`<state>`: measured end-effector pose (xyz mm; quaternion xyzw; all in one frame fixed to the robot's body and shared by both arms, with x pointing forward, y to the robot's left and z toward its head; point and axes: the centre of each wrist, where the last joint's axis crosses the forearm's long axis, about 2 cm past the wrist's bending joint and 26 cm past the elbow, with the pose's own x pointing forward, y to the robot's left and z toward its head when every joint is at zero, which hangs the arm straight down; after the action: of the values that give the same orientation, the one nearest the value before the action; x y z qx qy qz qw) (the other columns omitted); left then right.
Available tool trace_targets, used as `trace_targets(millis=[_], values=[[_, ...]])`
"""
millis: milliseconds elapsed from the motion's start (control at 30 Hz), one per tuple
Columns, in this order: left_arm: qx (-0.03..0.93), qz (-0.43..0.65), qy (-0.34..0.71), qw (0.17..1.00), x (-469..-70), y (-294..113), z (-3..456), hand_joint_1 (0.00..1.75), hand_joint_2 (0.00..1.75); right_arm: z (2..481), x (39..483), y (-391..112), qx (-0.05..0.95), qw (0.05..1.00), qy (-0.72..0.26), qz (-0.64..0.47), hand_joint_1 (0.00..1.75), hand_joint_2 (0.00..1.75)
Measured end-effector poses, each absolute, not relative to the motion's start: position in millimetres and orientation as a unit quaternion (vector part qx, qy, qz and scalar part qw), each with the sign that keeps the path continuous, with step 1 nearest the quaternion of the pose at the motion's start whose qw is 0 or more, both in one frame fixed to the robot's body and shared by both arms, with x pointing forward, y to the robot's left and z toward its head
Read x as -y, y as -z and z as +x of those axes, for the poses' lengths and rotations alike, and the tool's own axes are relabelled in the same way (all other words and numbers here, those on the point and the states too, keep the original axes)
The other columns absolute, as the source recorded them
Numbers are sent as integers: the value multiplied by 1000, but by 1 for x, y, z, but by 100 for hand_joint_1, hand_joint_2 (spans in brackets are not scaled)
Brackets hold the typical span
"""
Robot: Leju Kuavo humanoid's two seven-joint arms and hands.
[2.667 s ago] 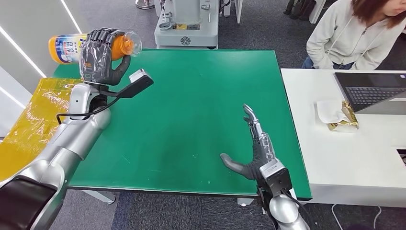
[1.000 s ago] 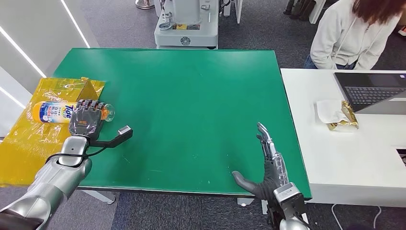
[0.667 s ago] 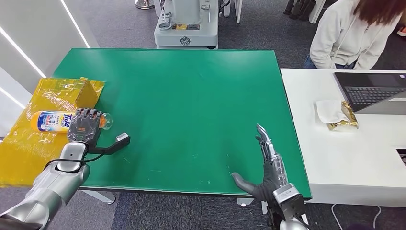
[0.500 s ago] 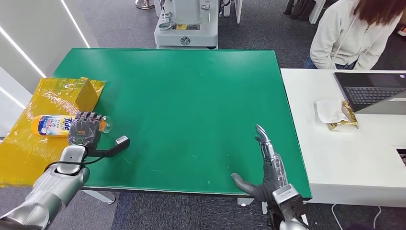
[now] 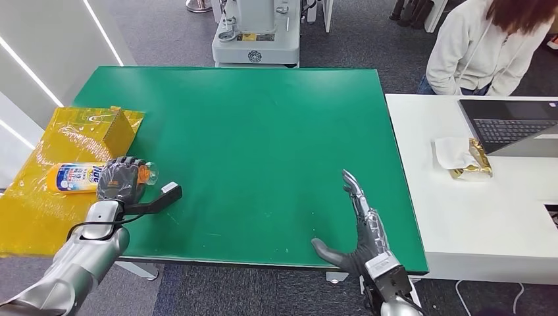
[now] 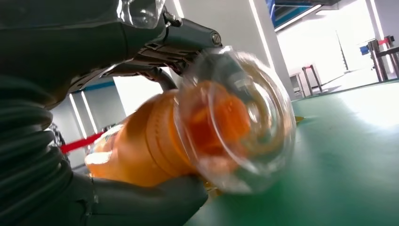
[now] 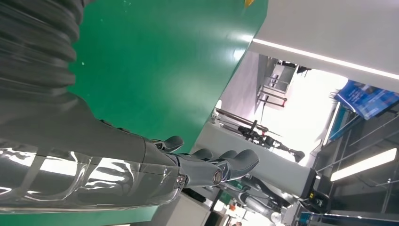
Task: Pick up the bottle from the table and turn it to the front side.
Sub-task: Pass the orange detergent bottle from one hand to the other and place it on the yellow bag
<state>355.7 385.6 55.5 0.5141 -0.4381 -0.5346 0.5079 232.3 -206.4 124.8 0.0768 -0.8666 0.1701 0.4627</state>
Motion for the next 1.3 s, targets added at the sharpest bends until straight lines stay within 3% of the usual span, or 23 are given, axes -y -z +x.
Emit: trace_targets(millis=[833, 1300], values=[[480, 486, 477, 553, -365, -47, 351, 0, 175, 236, 205, -128, 863, 467, -173, 88, 0, 175], [626, 429, 428, 491, -313, -54, 359, 0, 175, 229, 205, -123, 855, 480, -172, 94, 0, 175]])
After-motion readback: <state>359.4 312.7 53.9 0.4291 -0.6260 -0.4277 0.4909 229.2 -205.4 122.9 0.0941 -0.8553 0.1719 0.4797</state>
